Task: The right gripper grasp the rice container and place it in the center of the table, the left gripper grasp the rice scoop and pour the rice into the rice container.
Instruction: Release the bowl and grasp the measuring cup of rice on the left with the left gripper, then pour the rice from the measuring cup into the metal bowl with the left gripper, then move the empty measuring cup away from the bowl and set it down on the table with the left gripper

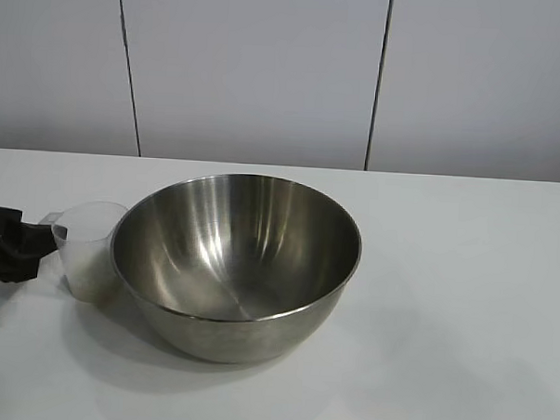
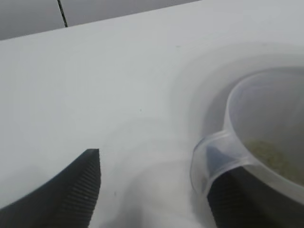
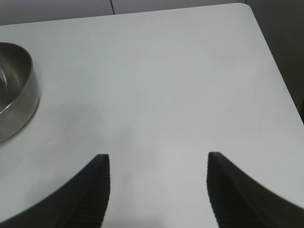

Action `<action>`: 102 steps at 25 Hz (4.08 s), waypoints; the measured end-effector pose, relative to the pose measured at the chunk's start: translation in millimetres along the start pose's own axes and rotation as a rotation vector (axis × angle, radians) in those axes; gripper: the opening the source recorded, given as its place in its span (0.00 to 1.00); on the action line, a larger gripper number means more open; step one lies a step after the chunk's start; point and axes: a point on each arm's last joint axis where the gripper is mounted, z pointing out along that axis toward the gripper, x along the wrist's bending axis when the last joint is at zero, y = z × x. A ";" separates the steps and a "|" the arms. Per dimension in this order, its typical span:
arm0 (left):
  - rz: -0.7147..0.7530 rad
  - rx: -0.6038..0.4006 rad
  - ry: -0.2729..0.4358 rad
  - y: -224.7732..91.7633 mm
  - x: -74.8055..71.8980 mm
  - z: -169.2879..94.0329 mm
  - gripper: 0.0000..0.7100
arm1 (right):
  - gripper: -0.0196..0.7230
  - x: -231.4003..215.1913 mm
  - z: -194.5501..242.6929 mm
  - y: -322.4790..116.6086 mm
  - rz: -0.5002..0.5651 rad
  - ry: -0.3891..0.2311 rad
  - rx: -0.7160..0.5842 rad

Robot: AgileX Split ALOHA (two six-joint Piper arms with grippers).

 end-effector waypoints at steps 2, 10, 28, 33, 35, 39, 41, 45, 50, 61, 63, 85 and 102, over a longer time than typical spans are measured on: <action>0.003 -0.006 0.001 1.2 0.9 1.2 0.28 | 0.58 0.0 0.0 0.0 0.000 0.000 0.000; 0.020 -0.019 0.004 8.7 1.9 -0.6 0.02 | 0.58 0.0 0.0 0.0 0.000 0.000 0.000; 1.080 -0.212 -0.123 148.4 -111.0 -41.1 0.02 | 0.58 0.0 0.0 0.0 0.000 0.000 0.000; 1.541 -0.223 -0.107 152.5 -146.4 -43.1 0.02 | 0.58 0.0 0.0 0.0 0.000 0.000 0.000; 1.741 -0.242 -0.022 156.7 -150.9 -44.7 0.02 | 0.58 0.0 0.0 0.0 0.000 0.000 0.000; 2.097 -0.257 0.232 164.7 -155.5 -43.6 0.02 | 0.58 0.0 0.0 0.0 0.000 0.000 0.000; 2.185 -0.255 0.267 164.5 -157.8 -42.9 0.02 | 0.58 0.0 0.0 0.0 0.000 0.000 0.000; 2.234 -0.262 0.283 162.9 -160.3 -40.8 0.02 | 0.58 0.2 0.0 0.1 0.001 0.002 -0.001; 2.238 -0.258 0.285 161.1 -160.6 -39.0 0.02 | 0.58 0.3 0.0 0.2 0.002 0.003 -0.002; 1.013 -0.293 0.297 168.8 -134.1 -39.3 0.02 | 0.58 0.3 0.0 0.2 0.002 0.003 -0.002; 0.713 -0.306 0.306 168.9 -118.0 -37.5 0.02 | 0.58 0.3 0.0 0.2 0.002 0.003 -0.002; -0.147 -0.020 0.224 40.0 17.9 -55.8 0.02 | 0.58 0.3 0.0 0.1 0.002 0.003 -0.001; -0.141 0.083 0.166 -17.3 11.5 -32.0 0.31 | 0.58 0.3 0.0 0.1 0.002 0.004 -0.001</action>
